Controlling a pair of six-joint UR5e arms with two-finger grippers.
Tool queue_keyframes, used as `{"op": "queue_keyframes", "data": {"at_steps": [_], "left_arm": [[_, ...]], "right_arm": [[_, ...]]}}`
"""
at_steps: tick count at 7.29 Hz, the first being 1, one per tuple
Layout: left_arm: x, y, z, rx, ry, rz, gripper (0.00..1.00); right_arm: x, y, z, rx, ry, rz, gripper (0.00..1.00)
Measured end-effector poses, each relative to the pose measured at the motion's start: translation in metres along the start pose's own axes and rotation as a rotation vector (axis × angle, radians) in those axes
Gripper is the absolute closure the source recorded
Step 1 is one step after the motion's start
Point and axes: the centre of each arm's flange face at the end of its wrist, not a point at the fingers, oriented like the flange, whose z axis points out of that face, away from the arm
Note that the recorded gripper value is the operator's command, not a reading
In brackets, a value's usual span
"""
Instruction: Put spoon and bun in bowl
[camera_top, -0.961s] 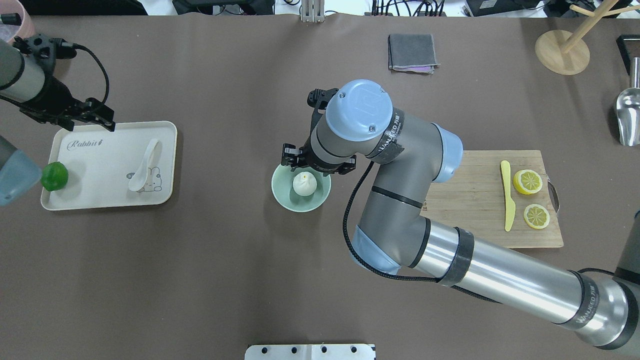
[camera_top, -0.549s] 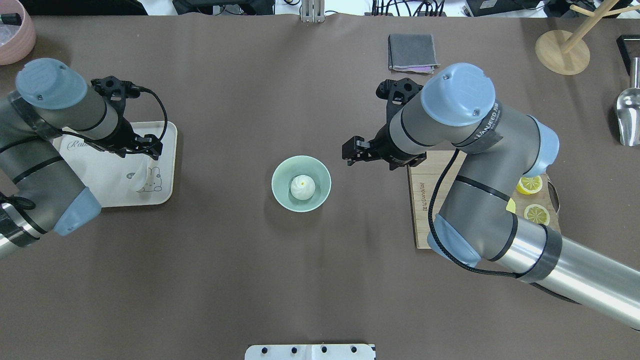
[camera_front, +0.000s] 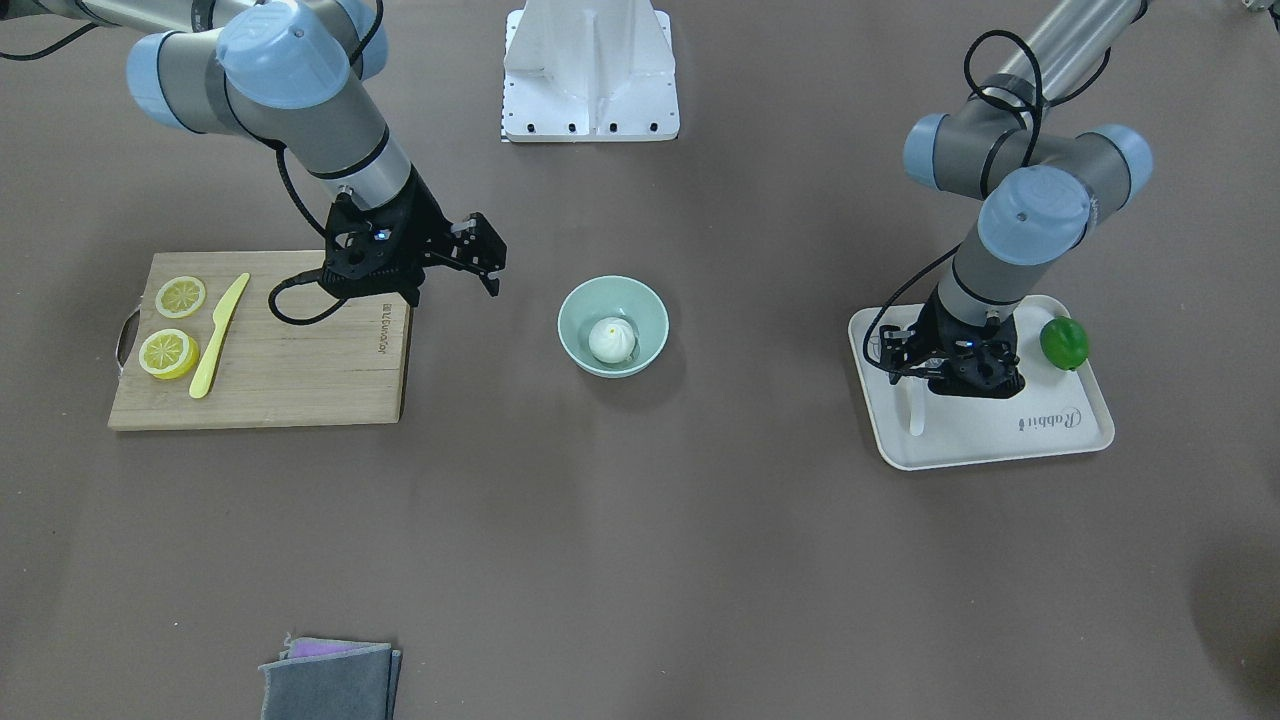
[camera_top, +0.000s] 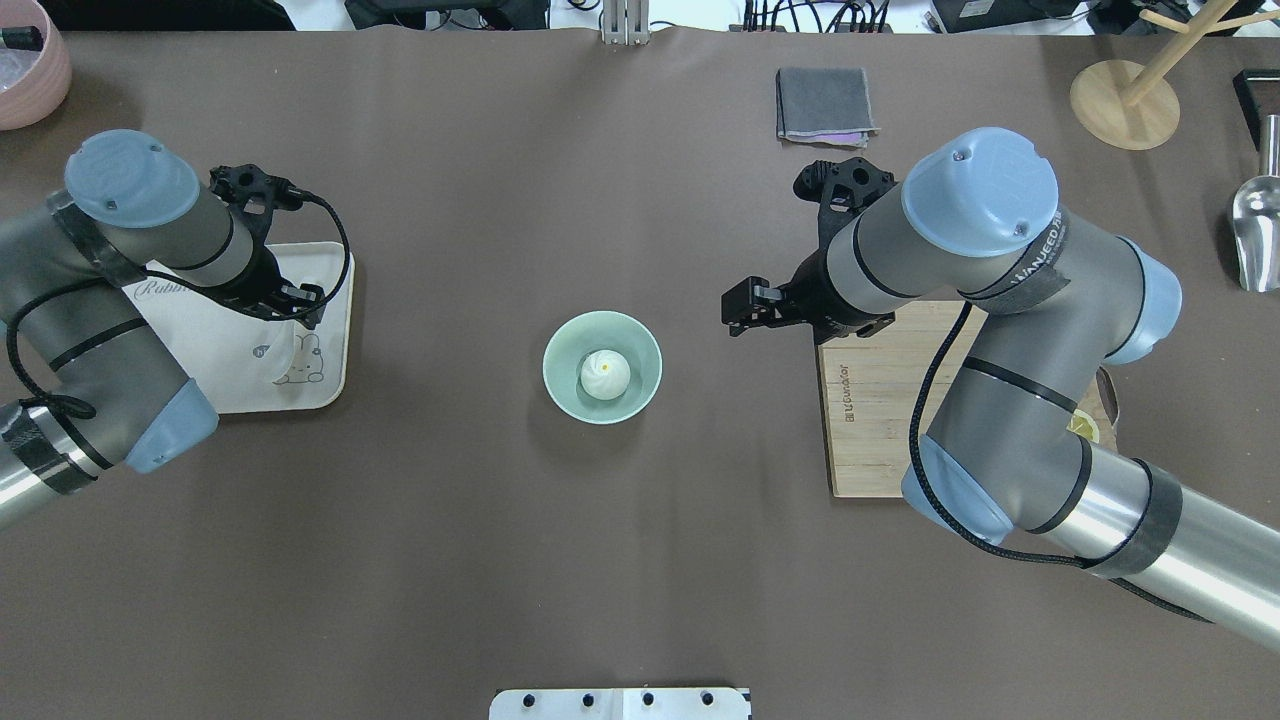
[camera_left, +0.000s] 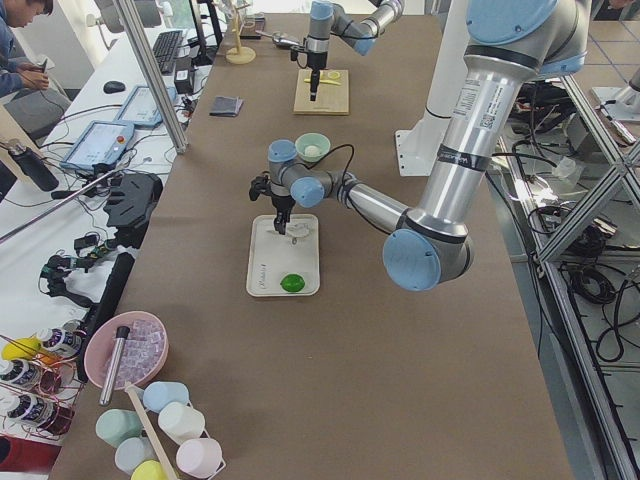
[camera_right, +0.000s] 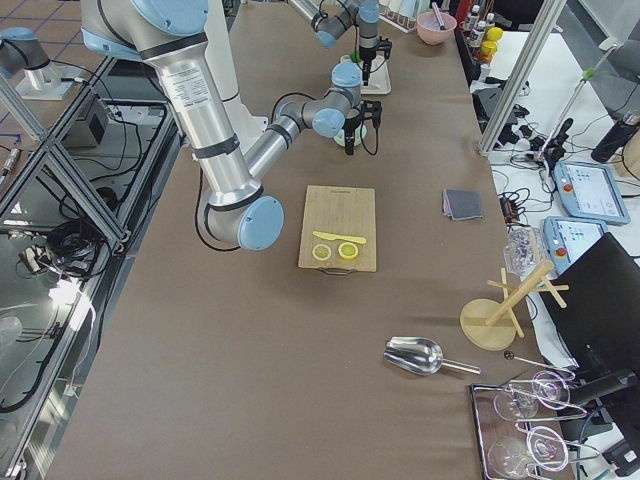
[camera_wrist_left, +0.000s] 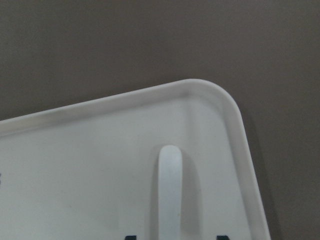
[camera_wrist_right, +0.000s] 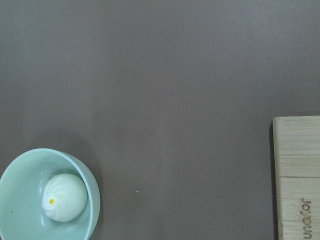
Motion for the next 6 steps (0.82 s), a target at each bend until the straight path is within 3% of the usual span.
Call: {"op": "queue_keyframes", "data": {"at_steps": [3, 4, 5, 6], "left_arm": [[0.004, -0.003, 0.006, -0.004, 0.002, 0.02, 0.51], [0.003, -0.003, 0.009, -0.004, 0.003, 0.028, 0.62], [0.002, -0.003, 0.011, -0.005, 0.003, 0.033, 1.0], [0.003, -0.003, 0.011, -0.005, 0.004, 0.035, 1.0]], "right_arm": [[0.009, 0.0, -0.006, 0.006, 0.002, 0.006, 0.0], [0.011, 0.0, -0.008, 0.008, 0.001, 0.007, 0.0], [0.012, -0.001, -0.009, 0.01, 0.001, 0.009, 0.0], [0.012, -0.002, -0.011, 0.012, 0.001, 0.009, 0.0]]}}
